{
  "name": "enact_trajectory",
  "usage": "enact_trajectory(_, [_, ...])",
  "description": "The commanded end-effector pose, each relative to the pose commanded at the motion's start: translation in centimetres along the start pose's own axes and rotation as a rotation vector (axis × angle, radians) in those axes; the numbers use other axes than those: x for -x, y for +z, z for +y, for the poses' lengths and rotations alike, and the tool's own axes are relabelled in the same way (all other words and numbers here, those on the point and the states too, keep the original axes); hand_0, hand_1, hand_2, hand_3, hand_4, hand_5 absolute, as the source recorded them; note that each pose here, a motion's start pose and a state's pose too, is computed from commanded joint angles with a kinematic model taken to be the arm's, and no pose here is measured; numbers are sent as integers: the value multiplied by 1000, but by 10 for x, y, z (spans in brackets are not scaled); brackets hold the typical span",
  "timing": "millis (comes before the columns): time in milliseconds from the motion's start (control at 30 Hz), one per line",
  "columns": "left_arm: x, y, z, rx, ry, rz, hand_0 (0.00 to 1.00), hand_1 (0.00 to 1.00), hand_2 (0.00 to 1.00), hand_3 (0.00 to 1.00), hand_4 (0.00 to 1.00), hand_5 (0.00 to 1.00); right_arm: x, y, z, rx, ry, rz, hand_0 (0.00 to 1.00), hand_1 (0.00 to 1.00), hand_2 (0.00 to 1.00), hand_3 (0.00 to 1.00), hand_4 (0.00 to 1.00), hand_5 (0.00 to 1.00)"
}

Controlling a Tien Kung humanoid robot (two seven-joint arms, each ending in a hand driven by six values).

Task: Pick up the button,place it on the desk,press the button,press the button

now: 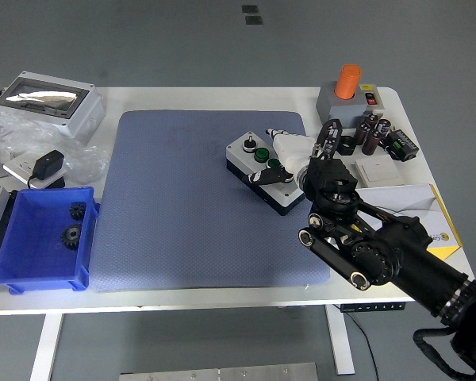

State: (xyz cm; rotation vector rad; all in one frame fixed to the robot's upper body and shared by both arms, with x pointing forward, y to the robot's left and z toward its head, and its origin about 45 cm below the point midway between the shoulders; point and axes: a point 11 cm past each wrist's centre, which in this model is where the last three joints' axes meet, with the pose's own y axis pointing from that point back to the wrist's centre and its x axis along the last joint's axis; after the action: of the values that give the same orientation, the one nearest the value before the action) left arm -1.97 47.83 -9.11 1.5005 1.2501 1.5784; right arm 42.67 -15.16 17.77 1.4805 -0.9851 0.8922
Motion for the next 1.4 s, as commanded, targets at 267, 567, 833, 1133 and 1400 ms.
enact_trajectory(267, [2,0,0,7,-9,-1,687,670,661,778,760,653,7,4,-1,26,-23,19,666,752,841,998,998,648])
enact_trajectory(567, [3,3,0,24,-19,1,688,670,662,776,770,661,12,2,-1,39,-2,66,370,609,675,914,998,570])
enact_trajectory(833, [4,5,0,38,-23,2,688,670,662,776,779,670,14,-1,-1,35,31,125,257,508,571,747,890,374])
enact_trajectory(1133, [4,7,1,51,-24,4,688,671,661,775,794,689,19,-6,0,17,37,170,195,436,451,554,600,13])
enact_trajectory(1400, [3,8,0,60,-20,7,688,671,660,775,804,695,23,-15,2,-52,47,163,197,420,416,503,493,2])
